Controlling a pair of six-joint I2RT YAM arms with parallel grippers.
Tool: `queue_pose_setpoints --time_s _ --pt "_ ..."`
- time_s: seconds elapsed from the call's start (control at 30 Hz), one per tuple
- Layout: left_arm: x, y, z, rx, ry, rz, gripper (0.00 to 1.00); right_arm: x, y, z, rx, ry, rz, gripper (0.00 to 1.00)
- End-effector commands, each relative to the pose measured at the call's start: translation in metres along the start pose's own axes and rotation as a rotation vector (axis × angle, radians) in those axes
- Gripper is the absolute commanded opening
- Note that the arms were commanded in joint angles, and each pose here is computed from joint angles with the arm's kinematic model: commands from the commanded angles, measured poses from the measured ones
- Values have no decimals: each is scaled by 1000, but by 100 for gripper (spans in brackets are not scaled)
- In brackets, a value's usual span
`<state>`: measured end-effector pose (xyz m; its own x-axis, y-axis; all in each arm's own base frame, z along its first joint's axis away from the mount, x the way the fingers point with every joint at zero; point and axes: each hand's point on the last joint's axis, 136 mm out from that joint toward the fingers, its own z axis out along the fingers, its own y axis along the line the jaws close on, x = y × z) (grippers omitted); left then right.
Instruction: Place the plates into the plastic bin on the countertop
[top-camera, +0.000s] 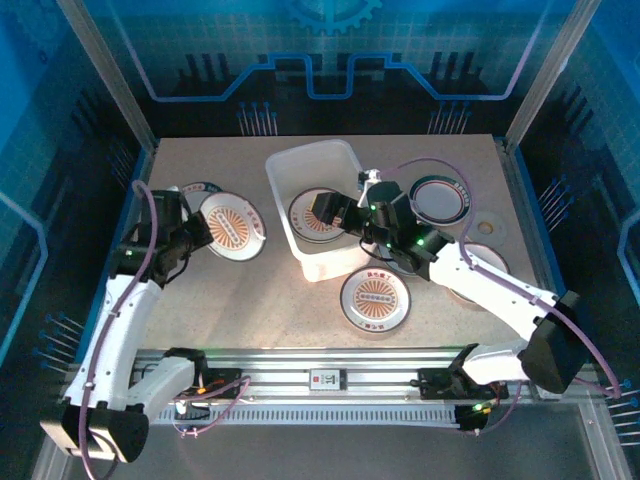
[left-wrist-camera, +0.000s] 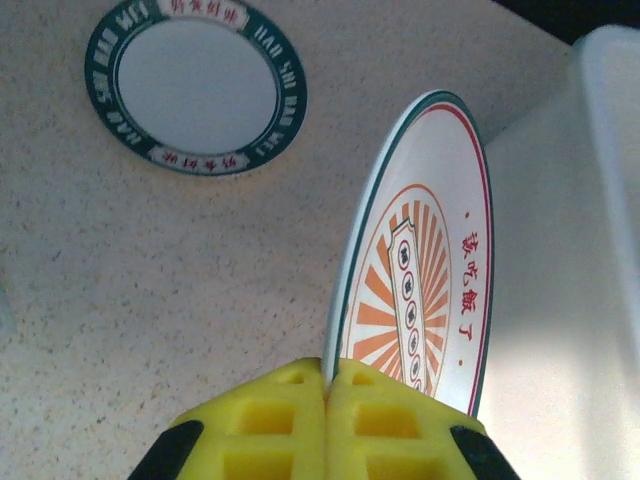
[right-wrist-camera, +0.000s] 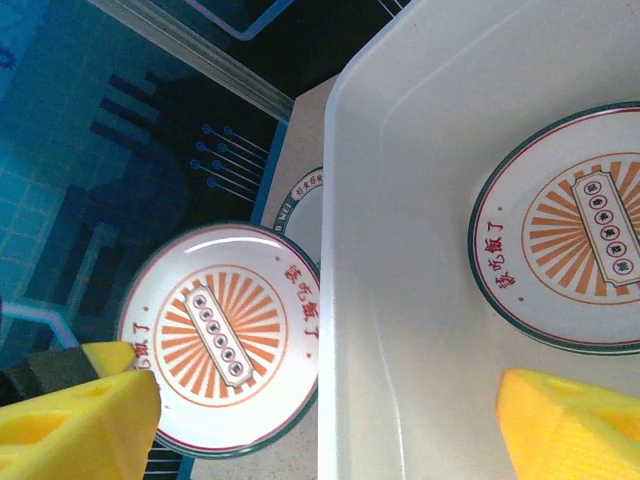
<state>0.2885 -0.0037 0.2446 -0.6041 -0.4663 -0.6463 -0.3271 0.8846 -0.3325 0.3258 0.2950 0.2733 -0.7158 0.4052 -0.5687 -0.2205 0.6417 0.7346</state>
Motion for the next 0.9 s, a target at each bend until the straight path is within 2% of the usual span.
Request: queue_pose_setpoints --time_s 0.0,0.13,0.27,0.4,0.57,0.87 --pt "-50 -31 -23 125 -159 32 0 -9 8 4 -20 14 -21 86" --pt "-74 -53 -34 205 -215 44 0 -12 13 11 -47 30 -31 79" --pt "-89 -81 -38 331 -236 57 0 -16 28 17 -126 27 -46 68" --pt "-97 -108 -36 471 -236 36 0 -21 45 21 -223 21 -63 65" --pt "-101 -129 -28 583 -218 5 0 -28 50 25 -296 5 -37 62" --pt "-89 -152 -17 664 -175 3 0 -35 36 34 -327 -2 51 56"
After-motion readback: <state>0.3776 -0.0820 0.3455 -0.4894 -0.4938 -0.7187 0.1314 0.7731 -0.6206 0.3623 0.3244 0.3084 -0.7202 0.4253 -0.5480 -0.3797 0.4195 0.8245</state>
